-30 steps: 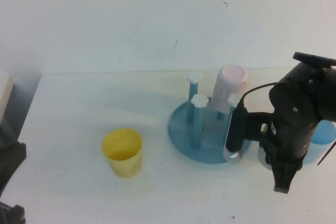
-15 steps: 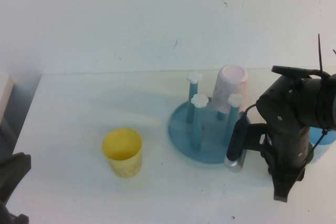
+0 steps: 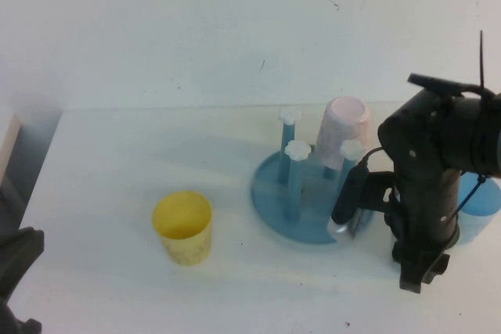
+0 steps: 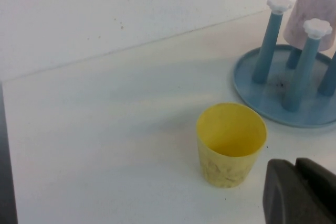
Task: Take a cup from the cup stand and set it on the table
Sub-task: Place the cup on the table
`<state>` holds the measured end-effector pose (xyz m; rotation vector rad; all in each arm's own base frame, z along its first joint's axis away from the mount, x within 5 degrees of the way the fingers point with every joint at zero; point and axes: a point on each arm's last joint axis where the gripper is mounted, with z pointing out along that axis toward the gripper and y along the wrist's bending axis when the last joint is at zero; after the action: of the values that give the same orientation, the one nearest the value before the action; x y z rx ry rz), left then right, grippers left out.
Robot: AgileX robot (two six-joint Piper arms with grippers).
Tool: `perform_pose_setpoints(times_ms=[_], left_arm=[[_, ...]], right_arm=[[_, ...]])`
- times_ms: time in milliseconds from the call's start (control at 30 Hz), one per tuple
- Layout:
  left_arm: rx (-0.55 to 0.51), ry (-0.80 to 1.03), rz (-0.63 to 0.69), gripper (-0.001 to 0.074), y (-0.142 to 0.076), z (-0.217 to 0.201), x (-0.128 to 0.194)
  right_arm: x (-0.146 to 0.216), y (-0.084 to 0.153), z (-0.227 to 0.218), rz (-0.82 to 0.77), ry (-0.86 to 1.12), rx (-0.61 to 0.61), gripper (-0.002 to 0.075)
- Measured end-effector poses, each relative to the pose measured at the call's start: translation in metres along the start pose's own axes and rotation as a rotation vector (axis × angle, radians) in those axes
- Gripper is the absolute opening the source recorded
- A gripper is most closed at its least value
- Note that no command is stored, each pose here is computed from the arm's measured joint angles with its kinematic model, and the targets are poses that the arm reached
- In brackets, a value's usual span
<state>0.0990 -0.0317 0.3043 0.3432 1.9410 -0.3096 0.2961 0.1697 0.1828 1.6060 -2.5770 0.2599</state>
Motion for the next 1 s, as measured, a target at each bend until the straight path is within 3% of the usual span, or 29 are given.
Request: perform_pose_setpoints(times_ms=[300, 600, 767, 1000], left_arm=[[-0.053, -0.051, -0.017, -0.0001, 0.005, 0.0, -0.005], [-0.053, -0.003, -0.11, -0.0001, 0.007, 0.007, 0.013], [-0.081, 0.013, -0.174, -0.0001, 0.008, 0.011, 0.036], [-0.136, -0.138, -0.159, -0.0001, 0.003, -0.006, 0.042]], right_arm=[[0.027, 0.019, -0.064, 0.081, -0.163, -0.072, 0.0286], [0.089, 0.049, -0.132, 0.125, -0.503, 0.048, 0.0236], [0.123, 0.071, -0.142, 0.159, -0.731, 0.121, 0.0228], [0.156, 0.102, -0.122, 0.242, -1.028, 0.156, 0.0223]])
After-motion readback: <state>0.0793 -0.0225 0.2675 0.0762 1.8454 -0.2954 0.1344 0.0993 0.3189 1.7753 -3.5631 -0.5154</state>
